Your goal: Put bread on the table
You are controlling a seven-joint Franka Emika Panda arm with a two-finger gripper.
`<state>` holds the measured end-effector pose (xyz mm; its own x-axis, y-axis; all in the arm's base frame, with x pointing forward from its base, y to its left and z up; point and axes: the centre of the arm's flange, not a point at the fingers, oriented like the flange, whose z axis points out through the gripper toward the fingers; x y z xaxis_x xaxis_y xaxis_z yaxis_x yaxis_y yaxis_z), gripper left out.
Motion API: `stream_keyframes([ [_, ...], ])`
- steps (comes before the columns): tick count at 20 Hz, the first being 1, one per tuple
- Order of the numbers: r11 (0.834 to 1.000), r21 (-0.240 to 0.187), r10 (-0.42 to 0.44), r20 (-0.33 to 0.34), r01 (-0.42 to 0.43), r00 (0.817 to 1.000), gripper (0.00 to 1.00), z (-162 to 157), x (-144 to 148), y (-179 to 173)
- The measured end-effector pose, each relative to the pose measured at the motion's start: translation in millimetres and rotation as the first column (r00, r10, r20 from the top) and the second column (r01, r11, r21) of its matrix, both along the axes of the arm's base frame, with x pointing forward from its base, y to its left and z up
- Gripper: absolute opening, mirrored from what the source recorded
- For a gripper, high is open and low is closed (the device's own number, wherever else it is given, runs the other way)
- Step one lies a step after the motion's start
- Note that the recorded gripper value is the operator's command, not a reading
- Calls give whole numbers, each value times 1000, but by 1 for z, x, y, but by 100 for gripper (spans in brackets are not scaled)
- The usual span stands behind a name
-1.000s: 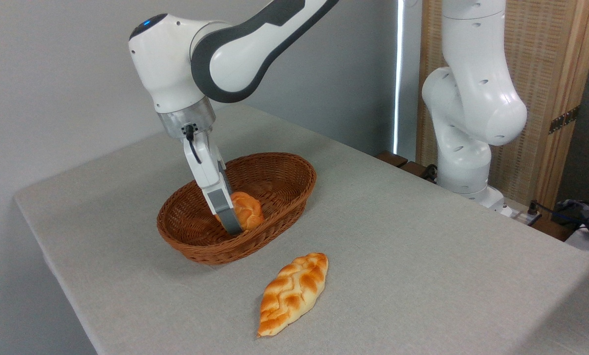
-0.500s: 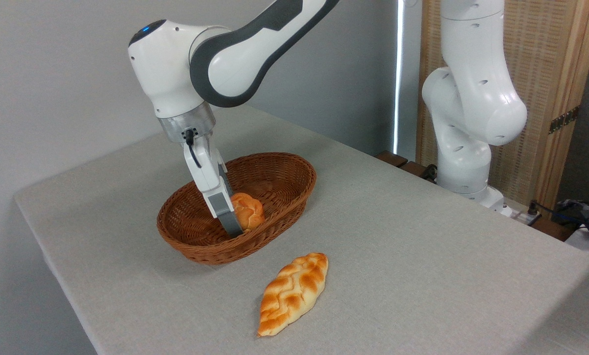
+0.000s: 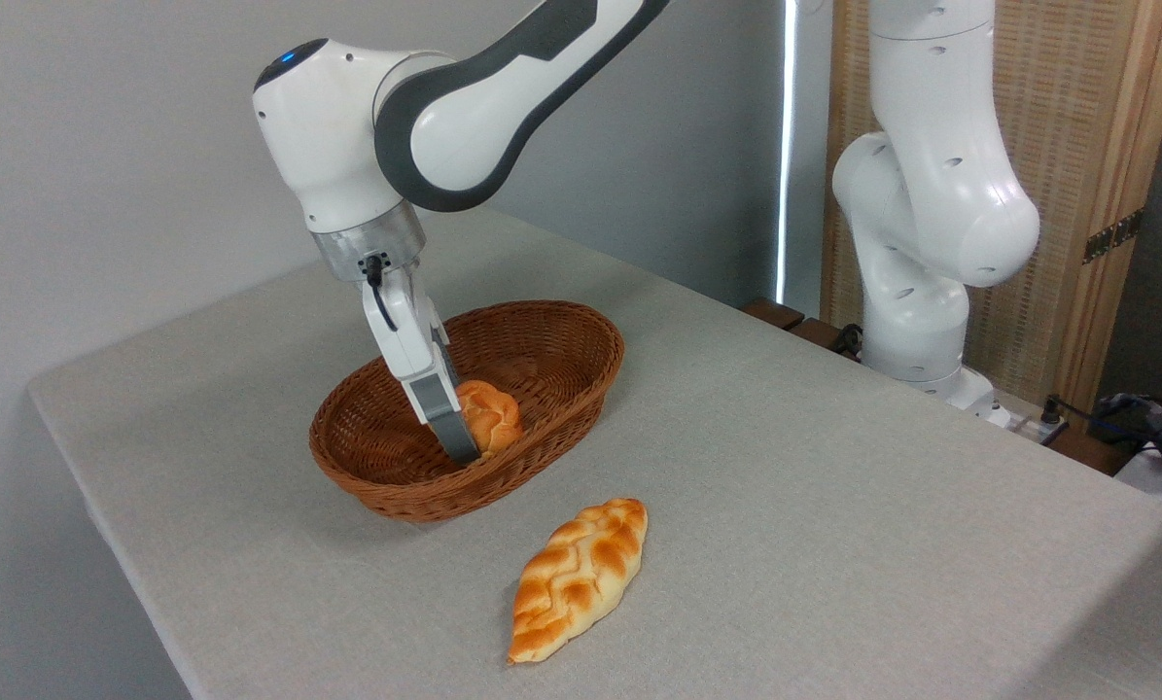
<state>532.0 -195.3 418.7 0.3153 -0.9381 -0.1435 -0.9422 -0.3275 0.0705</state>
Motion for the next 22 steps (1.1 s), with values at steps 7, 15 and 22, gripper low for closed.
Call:
stream_keyframes([
  [7,1000,0,0,0,0,1000,30,0,0,0],
  [15,1000,0,-1,1,1,1000,30,1,0,0],
  [22,1000,-2,6,9,-6,1000,30,30,2,-1],
])
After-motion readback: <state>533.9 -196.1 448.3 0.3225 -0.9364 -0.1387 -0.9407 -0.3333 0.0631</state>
